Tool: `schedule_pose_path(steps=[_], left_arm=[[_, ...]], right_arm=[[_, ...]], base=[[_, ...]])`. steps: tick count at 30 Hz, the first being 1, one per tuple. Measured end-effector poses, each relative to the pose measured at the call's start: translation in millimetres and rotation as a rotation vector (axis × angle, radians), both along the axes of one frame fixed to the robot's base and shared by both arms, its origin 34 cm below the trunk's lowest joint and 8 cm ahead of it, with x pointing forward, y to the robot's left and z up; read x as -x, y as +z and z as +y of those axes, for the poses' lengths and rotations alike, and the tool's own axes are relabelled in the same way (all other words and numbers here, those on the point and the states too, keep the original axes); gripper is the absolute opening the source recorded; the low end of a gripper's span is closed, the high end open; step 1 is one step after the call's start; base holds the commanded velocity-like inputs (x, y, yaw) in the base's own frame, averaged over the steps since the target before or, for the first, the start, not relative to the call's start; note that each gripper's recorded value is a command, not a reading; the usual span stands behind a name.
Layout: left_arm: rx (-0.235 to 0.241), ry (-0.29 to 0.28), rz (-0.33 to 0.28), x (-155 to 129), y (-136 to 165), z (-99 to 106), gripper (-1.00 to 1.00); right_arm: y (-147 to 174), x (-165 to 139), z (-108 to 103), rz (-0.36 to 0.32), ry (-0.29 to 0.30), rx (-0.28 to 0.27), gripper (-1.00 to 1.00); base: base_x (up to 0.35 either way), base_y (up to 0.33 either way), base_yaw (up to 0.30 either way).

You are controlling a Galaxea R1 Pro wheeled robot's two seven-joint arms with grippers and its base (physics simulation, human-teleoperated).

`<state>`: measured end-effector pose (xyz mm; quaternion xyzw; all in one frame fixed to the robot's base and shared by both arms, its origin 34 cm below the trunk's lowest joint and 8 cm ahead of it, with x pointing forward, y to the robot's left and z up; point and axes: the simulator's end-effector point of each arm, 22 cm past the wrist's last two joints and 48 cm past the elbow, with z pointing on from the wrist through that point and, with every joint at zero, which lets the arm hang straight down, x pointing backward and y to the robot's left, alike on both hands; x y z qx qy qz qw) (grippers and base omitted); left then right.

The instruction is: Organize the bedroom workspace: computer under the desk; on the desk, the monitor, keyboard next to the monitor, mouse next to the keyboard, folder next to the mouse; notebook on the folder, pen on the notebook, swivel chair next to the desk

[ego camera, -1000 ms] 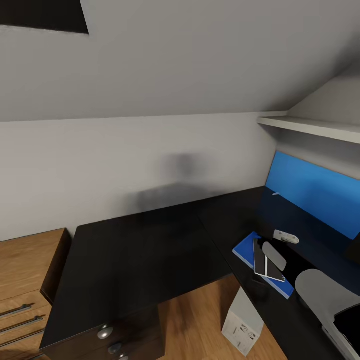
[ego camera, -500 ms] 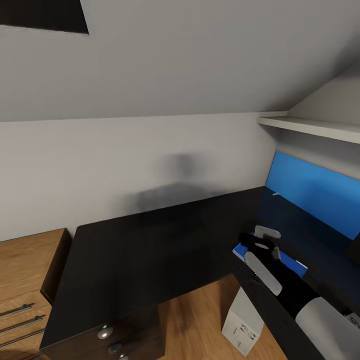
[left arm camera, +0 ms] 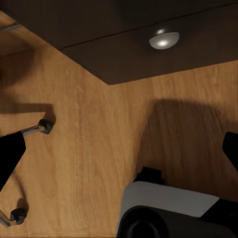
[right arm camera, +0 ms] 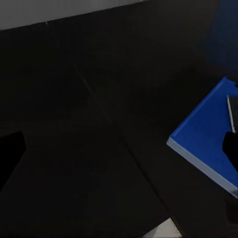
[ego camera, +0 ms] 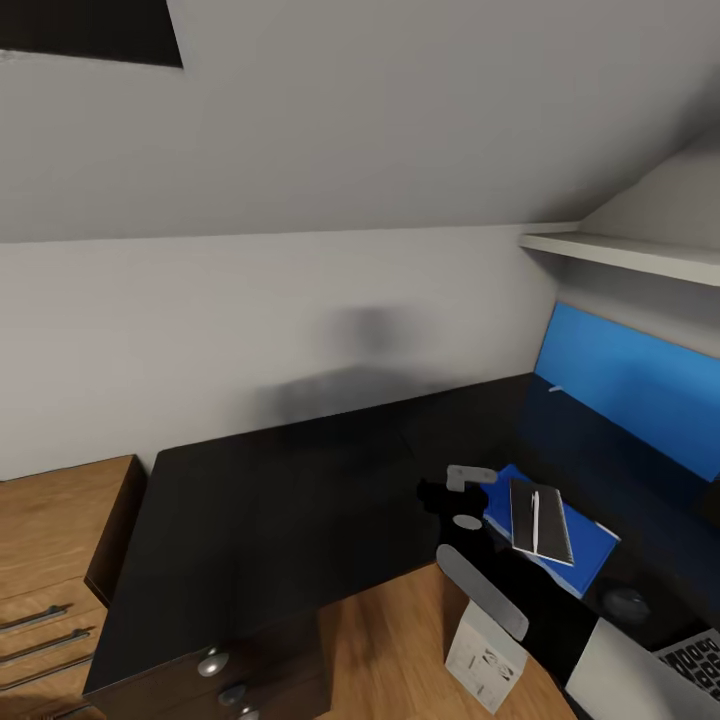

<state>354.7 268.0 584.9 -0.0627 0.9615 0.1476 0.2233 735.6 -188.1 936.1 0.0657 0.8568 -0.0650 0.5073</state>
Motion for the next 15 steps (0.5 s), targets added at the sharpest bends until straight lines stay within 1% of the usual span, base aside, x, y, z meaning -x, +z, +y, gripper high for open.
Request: schedule_pose_path(steps=[7, 10, 15], left_arm=[[0.000, 0.002, 0.003, 1.0, -0.6, 0.3, 1.00], [0.000, 0.002, 0.005, 1.7, -1.0, 0.3, 1.00], [0.000, 0.002, 0.005, 1.8, -1.1, 0.3, 1.00]], right_arm=[[-2.7, 0.4, 0.3, 0.005, 0.001, 0.002, 1.00], [-3.1, 0.5, 1.0, 0.005, 0.002, 0.003, 1.00], [-3.3, 0.8, 3.0, 0.006, 0.006, 0.001, 1.00]], base=[[0.000, 0.000, 0.242], [0.000, 0.000, 0.081], [0.000, 0.000, 0.013]])
